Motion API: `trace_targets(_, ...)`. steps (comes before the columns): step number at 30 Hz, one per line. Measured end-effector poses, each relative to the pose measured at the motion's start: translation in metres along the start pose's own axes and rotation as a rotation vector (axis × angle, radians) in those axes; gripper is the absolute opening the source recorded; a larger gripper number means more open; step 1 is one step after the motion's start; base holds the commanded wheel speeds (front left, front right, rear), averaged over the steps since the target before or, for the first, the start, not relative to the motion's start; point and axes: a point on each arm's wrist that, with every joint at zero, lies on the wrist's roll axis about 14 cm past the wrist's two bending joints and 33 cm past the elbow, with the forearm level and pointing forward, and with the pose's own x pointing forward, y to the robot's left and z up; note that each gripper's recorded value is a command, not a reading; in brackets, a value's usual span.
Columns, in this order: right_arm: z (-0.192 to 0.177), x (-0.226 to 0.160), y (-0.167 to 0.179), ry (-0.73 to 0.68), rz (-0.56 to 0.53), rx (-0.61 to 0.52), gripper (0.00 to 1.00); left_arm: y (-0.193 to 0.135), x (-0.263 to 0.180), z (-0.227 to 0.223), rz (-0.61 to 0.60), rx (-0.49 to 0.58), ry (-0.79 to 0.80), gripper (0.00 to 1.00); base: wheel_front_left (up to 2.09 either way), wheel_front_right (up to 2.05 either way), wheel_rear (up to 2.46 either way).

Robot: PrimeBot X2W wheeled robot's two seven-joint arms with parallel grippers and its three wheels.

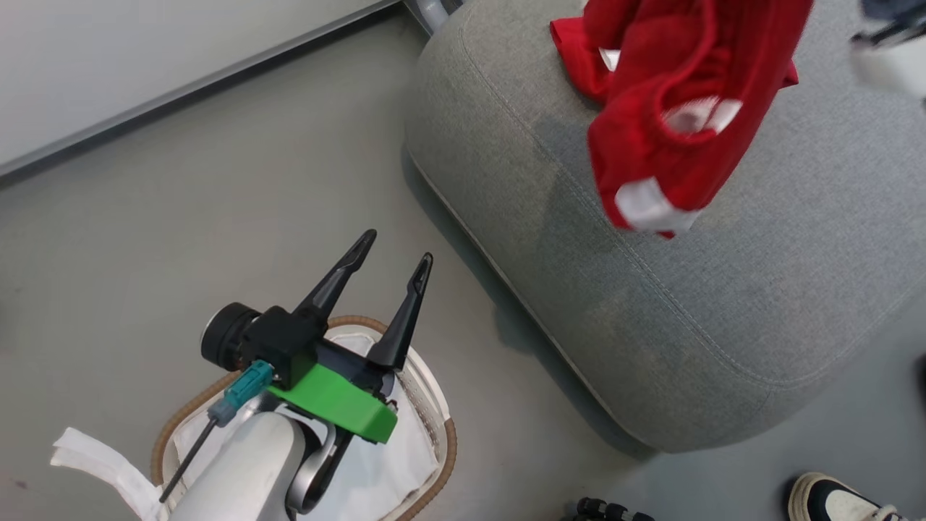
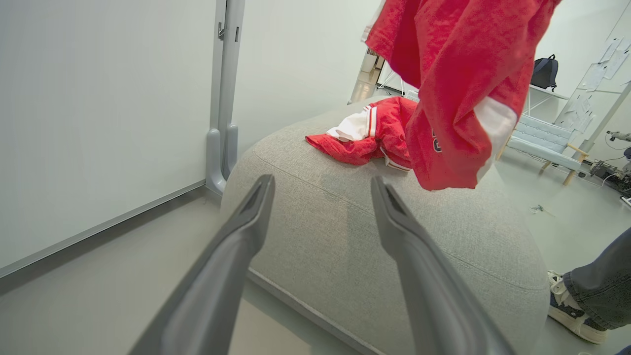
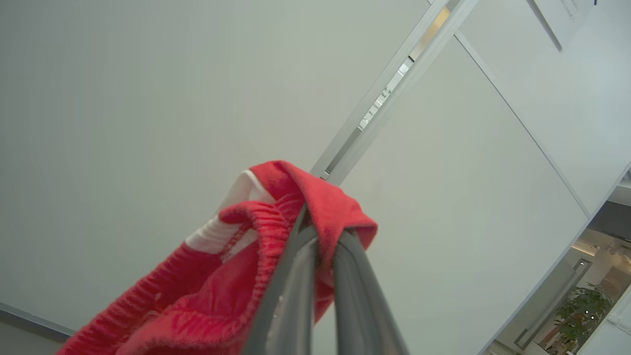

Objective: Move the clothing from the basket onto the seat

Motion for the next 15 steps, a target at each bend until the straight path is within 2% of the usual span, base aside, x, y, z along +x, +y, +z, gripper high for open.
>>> trace_targets(5, -0.01, 0.032, -0.05, 0.033, -0.078, -0.153, 0.0, 0.021, -0.004, -0.016, 0.014, -0.02, 0.016, 1.0, 0.0, 0.0, 0.0)
trace_targets(9, -0.039, 0.042, -0.078, 0.123, -0.134, -0.241, 0.0, 0.031, -0.005, -0.028, 0.011, -0.039, 0.029, 1.0, 0.0, 0.0, 0.0)
trace_targets(12, -0.072, 0.041, -0.089, 0.213, -0.186, -0.237, 0.0, 0.04, -0.007, -0.036, 0.016, -0.05, 0.036, 1.0, 0.0, 0.0, 0.0)
trace_targets(15, -0.117, 0.033, -0.077, 0.315, -0.197, -0.186, 0.0, 0.05, -0.011, -0.042, 0.034, -0.067, 0.04, 1.0, 0.0, 0.0, 0.0)
